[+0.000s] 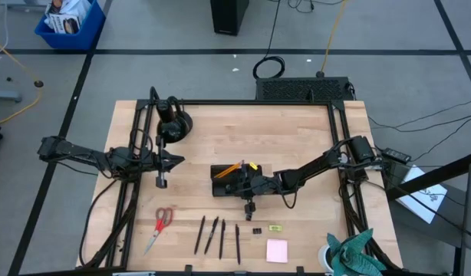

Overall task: Pick and place office supplies into organizer
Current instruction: Put the black binder clip into the black desk organizer

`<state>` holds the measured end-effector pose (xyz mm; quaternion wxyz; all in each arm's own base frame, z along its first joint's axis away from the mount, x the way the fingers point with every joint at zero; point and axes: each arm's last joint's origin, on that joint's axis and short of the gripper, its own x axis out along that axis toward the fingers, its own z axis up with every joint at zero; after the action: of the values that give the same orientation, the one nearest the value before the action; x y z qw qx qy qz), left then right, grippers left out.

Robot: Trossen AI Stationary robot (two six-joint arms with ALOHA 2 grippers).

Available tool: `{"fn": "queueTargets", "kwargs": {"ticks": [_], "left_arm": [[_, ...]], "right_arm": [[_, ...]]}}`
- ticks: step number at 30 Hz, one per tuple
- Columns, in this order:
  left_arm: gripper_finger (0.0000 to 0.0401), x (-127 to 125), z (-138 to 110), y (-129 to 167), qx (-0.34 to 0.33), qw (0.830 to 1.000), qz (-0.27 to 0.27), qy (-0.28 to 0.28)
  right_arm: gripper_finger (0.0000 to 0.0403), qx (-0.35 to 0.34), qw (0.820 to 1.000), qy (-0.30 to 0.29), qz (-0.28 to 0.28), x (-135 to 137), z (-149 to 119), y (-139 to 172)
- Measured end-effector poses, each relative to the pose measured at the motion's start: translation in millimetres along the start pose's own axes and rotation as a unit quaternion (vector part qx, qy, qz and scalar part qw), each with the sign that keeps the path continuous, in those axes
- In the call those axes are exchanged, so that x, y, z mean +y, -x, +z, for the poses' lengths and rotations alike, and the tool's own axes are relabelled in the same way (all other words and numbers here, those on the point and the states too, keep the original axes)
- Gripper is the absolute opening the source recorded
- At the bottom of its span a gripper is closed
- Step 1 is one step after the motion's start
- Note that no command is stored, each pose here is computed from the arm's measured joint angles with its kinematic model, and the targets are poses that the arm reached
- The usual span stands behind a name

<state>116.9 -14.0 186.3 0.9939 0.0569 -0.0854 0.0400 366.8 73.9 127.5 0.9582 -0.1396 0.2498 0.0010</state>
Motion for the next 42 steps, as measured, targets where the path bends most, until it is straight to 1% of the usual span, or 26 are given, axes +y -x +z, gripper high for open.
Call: {"fn": "queueTargets", "kwargs": {"ticks": [5,7,9,10,12,14,16,18,20,25,30,33,38,42], "left_arm": [[0.0021,0.0,-0.5,0.0,0.003,1.0,0.0,-0.001],[0.0021,-0.1,-0.6,0.0,0.003,1.0,0.0,-0.001],[0.0021,-0.1,-1.1,0.0,0.006,1.0,-0.001,-0.002],[0.0021,-0.2,-1.3,0.0,0.007,1.0,-0.001,-0.002],[0.0021,-0.2,-1.5,0.0,0.007,1.0,-0.001,-0.002],[0.0021,-0.3,-2.1,0.0,0.011,1.0,-0.002,-0.003],[0.0021,-0.3,-2.1,0.0,0.011,1.0,-0.001,-0.003],[0.0021,-0.3,-2.2,0.0,0.011,1.0,-0.002,-0.003],[0.0021,-0.3,-2.3,0.0,0.012,1.0,-0.002,-0.003],[0.0021,-0.3,-2.5,0.0,0.012,1.0,-0.002,-0.003],[0.0021,-0.4,-3.3,0.0,0.017,1.0,-0.002,-0.004],[0.0021,-0.6,-3.9,0.1,0.02,1.0,-0.003,-0.005],[0.0021,-0.7,-5.3,0.1,0.027,1.0,-0.004,-0.007],[0.0021,-0.8,-5.4,0.1,0.027,1.0,-0.004,-0.007]], "right_arm": [[0.0062,-0.024,1.0,0.006,0.014,5.6,21.8,21.3],[0.0065,-0.022,0.999,0.017,0.036,10.1,30.4,34.8],[0.0066,-0.016,0.995,0.029,0.093,15.2,35.9,47.7],[0.0065,-0.01,0.99,0.031,0.134,17.7,37.2,54.0],[0.0064,0.0,0.975,0.019,0.22,23.6,39.4,65.2],[0.0065,0.012,0.957,-0.001,0.291,31.3,39.8,73.4],[0.0067,0.024,0.942,-0.009,0.336,41.9,38.7,78.8],[0.0071,0.038,0.932,-0.004,0.36,54.4,36.1,83.5],[0.0075,0.046,0.93,0.006,0.364,65.5,33.4,85.5],[0.0088,0.061,0.955,0.033,0.289,83.9,26.0,85.8],[0.0108,0.081,0.966,0.056,0.239,96.1,13.0,77.4],[0.012,0.094,0.966,0.046,0.236,100.4,5.0,70.1],[0.0134,0.079,0.968,0.027,0.236,103.0,6.5,67.1],[0.0133,0.077,0.968,0.023,0.236,103.3,6.9,67.2]]}}
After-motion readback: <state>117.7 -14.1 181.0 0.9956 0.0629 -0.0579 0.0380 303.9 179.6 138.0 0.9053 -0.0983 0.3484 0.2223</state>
